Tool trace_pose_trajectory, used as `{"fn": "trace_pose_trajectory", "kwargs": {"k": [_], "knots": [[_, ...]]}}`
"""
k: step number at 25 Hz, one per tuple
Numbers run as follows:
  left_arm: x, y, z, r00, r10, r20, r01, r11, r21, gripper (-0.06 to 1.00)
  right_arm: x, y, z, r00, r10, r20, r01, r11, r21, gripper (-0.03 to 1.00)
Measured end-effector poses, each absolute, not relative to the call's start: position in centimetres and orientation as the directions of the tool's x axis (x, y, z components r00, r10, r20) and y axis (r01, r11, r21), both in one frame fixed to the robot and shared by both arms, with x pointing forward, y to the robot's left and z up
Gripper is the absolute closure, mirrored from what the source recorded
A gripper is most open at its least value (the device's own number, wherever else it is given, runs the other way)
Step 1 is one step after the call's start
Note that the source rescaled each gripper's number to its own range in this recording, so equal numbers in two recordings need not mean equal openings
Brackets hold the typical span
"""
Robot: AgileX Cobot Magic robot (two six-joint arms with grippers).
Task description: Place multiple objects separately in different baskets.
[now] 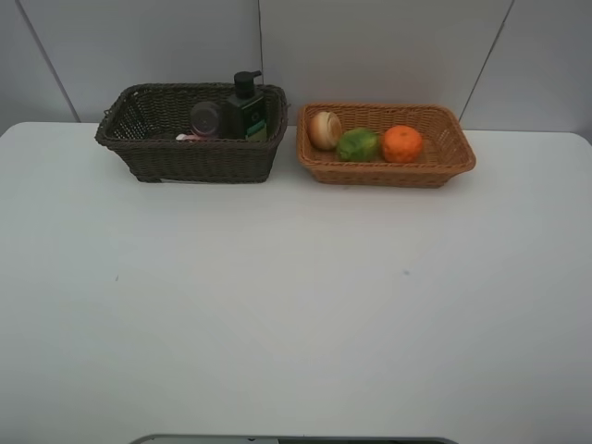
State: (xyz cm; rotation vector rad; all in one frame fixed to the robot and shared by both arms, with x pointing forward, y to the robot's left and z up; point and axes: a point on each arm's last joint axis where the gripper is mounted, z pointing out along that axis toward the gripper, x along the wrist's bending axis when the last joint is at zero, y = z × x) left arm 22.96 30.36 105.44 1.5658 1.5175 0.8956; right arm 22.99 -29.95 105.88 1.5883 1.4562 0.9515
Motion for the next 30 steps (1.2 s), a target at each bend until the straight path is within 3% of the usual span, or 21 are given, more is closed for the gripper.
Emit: {"fn": "trace_pose_trajectory", "kwargs": {"k": [30], "knots": [[23.20, 30.08, 105.34, 0.074, 0.997, -0.031, 0.448, -0.005, 0.894, -0.03, 22.99, -29.95, 105.88, 0.069, 0.997, 0.027, 0.426, -0.054, 0.903, 0.06]]}}
